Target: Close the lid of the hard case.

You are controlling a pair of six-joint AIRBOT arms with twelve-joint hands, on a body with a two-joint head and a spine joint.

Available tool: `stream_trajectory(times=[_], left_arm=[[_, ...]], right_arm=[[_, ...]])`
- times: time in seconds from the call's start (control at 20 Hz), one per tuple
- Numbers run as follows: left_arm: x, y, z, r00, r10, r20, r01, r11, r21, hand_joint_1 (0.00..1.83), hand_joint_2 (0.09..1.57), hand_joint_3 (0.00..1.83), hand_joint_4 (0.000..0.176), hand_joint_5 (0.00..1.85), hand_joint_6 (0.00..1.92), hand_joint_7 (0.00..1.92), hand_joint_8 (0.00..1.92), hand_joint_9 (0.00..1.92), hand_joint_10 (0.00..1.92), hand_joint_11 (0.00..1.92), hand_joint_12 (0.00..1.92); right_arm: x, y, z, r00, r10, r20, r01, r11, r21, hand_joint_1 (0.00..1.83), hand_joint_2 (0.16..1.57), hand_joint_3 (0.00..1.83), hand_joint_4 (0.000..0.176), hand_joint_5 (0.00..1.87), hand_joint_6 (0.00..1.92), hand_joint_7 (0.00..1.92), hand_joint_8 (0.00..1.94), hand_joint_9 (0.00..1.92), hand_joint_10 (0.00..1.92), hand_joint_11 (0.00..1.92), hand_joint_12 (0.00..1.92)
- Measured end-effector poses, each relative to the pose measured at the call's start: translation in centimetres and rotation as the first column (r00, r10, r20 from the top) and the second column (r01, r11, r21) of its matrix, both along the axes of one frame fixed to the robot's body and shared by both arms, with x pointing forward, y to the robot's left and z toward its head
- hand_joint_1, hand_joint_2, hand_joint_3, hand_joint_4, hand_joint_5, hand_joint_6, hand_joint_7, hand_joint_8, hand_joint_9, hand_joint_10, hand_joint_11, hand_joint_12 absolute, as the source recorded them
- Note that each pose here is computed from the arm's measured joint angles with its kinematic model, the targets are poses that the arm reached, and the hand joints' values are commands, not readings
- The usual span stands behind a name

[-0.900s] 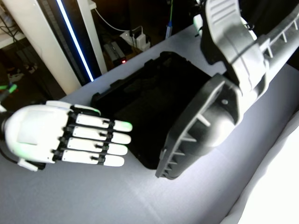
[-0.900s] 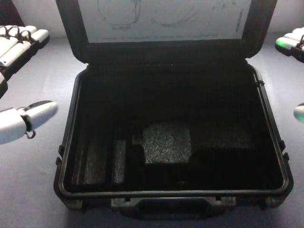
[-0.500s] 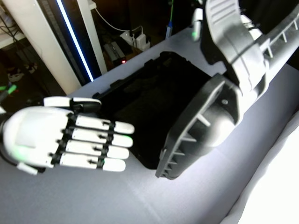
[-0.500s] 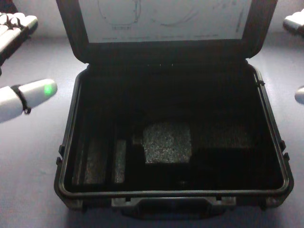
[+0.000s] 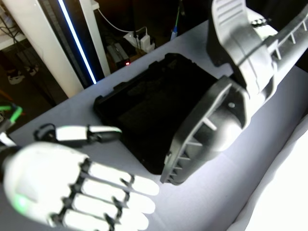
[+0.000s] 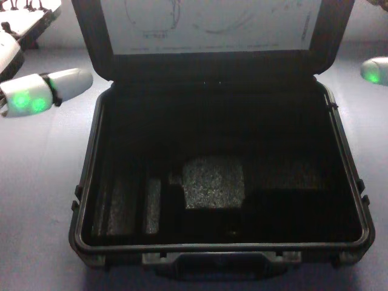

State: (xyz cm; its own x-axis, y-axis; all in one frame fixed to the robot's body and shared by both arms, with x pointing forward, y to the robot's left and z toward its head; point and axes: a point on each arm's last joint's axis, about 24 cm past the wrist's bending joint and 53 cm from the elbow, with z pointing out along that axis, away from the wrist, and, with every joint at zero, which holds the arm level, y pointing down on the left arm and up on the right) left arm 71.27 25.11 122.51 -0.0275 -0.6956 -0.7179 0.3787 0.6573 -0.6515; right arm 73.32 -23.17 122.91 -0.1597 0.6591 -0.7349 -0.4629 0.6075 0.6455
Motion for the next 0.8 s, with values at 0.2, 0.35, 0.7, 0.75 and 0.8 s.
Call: stream_trajectory(times=[0.2,0.35,0.7,0.75,0.8], left_arm=[[1.7,-0.8,1.6,0.9997,-0.002,0.023,0.001,0.9997,0.024,0.0,1.07,0.0,0.0,0.0,0.0,0.0,0.0,0.0,0.0,0.01,0.0],[3.2,-0.9,2.5,0.9999,0.006,0.012,-0.007,0.999,0.043,0.0,1.07,0.0,0.0,0.01,0.0,0.02,0.01,0.0,0.0,0.0,0.0],[2.5,-2.9,3.0,0.9988,-0.047,0.017,0.045,0.9955,0.084,0.0,1.08,0.0,0.0,0.02,0.0,0.02,0.0,0.02,0.01,0.12,0.05],[1.9,-2.8,2.6,0.9986,-0.052,0.011,0.051,0.9944,0.093,0.0,1.09,0.0,0.0,0.02,0.0,0.03,0.0,0.03,0.01,0.08,0.04],[1.5,-2.9,2.5,0.9983,-0.057,0.011,0.056,0.9936,0.098,0.0,1.08,0.0,0.0,0.02,0.0,0.02,0.0,0.02,0.01,0.05,0.02]], right_arm=[[1.3,1.4,1.1,1.0,0.011,0.016,-0.011,1.0,-0.015,0.14,1.05,0.0,0.0,0.08,0.0,0.07,0.0,0.04,0.0,0.06,0.02],[2.0,1.2,2.2,1.0,-0.001,0.031,0.002,1.0,-0.016,0.23,1.09,0.01,0.0,0.11,0.01,0.12,0.01,0.09,0.01,0.09,0.04],[1.1,2.7,2.5,0.999,0.035,0.034,-0.034,0.998,-0.044,0.15,1.08,0.0,0.0,0.13,0.0,0.14,0.0,0.12,0.0,0.12,0.06],[0.7,2.9,2.9,0.998,0.042,0.043,-0.041,0.999,-0.032,0.12,1.05,0.0,0.0,0.13,0.0,0.13,0.0,0.09,0.0,0.1,0.05],[0.3,3.0,3.2,0.998,0.048,0.05,-0.047,0.999,-0.024,0.11,1.06,0.0,0.0,0.13,0.0,0.11,0.0,0.07,0.0,0.09,0.05]])
